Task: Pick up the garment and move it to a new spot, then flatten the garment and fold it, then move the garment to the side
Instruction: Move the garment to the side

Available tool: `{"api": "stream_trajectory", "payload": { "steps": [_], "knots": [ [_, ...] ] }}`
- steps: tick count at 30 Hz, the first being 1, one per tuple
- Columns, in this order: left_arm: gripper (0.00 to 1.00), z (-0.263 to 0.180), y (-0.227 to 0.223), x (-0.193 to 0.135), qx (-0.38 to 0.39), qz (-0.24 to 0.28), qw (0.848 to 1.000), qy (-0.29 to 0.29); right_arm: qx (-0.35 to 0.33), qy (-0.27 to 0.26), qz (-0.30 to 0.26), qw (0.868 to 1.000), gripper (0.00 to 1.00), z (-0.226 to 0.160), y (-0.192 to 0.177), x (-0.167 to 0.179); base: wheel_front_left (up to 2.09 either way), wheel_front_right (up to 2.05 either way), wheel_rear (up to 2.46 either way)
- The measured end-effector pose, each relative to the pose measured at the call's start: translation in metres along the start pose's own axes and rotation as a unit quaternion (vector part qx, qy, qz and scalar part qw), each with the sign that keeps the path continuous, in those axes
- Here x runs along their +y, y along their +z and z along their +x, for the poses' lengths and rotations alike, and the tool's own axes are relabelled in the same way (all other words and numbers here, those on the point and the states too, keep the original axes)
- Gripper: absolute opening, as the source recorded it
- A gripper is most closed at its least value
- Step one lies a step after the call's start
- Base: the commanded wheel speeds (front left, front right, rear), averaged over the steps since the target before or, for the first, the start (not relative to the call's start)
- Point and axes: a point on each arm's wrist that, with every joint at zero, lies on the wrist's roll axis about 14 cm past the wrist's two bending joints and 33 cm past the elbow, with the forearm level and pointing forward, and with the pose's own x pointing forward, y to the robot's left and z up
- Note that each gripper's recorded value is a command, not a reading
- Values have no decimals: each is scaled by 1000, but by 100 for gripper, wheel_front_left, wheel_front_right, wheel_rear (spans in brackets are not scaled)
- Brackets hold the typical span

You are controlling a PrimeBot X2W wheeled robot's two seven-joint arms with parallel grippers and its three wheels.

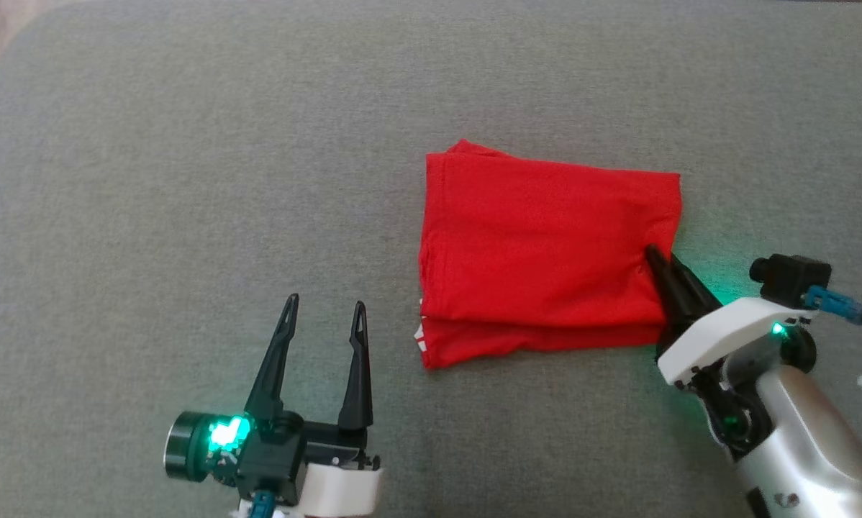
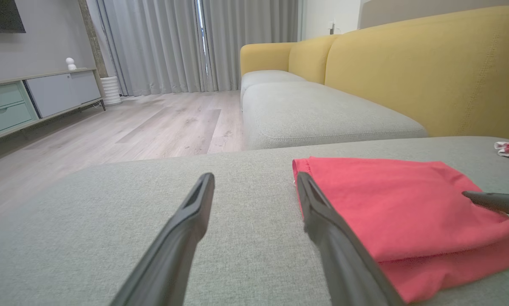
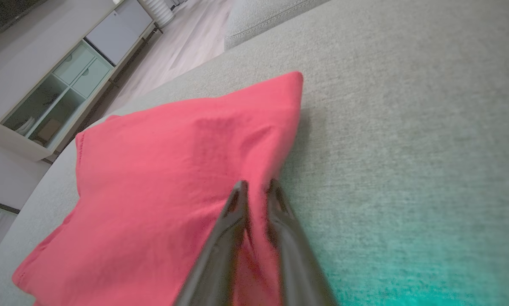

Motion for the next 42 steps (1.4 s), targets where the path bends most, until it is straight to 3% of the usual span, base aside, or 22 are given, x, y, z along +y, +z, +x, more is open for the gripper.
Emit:
{"api": "stream_trajectory", "payload": {
  "steps": [7, 11, 17, 23, 24, 25, 26, 27, 30, 32, 35, 42],
  "knots": [
    [100, 7, -3, -12, 2, -5, 1000, -21, -27, -33, -50, 998, 0, -19, 25, -37, 0, 0, 0],
    [100, 18, -5, -21, 2, -9, 999, -34, -54, -77, -114, 989, 0, -41, 68, -79, 0, 0, 0],
    [100, 46, -3, -46, -12, -25, 996, -83, -90, -174, -200, 960, 0, -88, 148, -150, 0, 0, 0],
    [100, 70, -6, -63, -16, -61, 992, -108, -104, -261, -252, 926, 0, -129, 204, -201, 0, 0, 0],
    [100, 73, -9, -64, -14, -67, 992, -109, -104, -274, -258, 921, 9, -135, 210, -208, 0, 0, 0],
    [100, 76, -11, -65, -12, -69, 991, -110, -101, -286, -265, 915, 92, -139, 214, -215, 0, 0, 0],
    [100, 78, -13, -67, -10, -71, 991, -112, -98, -298, -272, 910, 92, -144, 216, -221, 0, 0, 0],
    [100, 80, -14, -68, -10, -71, 991, -113, -97, -307, -277, 905, 100, -147, 218, -225, 0, 0, 0],
    [100, 85, -6, -67, -24, -73, 991, -112, -107, -313, -297, 896, 100, -149, 224, -223, 0, 0, 0],
    [100, 84, -1, -61, -26, -78, 992, -100, -122, -297, -300, 898, 100, -141, 221, -207, 0, 0, 0],
    [100, 78, 10, -54, -35, -72, 993, -85, -137, -250, -290, 914, 100, -118, 198, -171, 0, 0, 0],
    [100, 44, 27, -33, -44, -61, 996, -51, -120, -124, -219, 960, 100, -90, 87, -79, 0, 0, 0]
  ]
}}
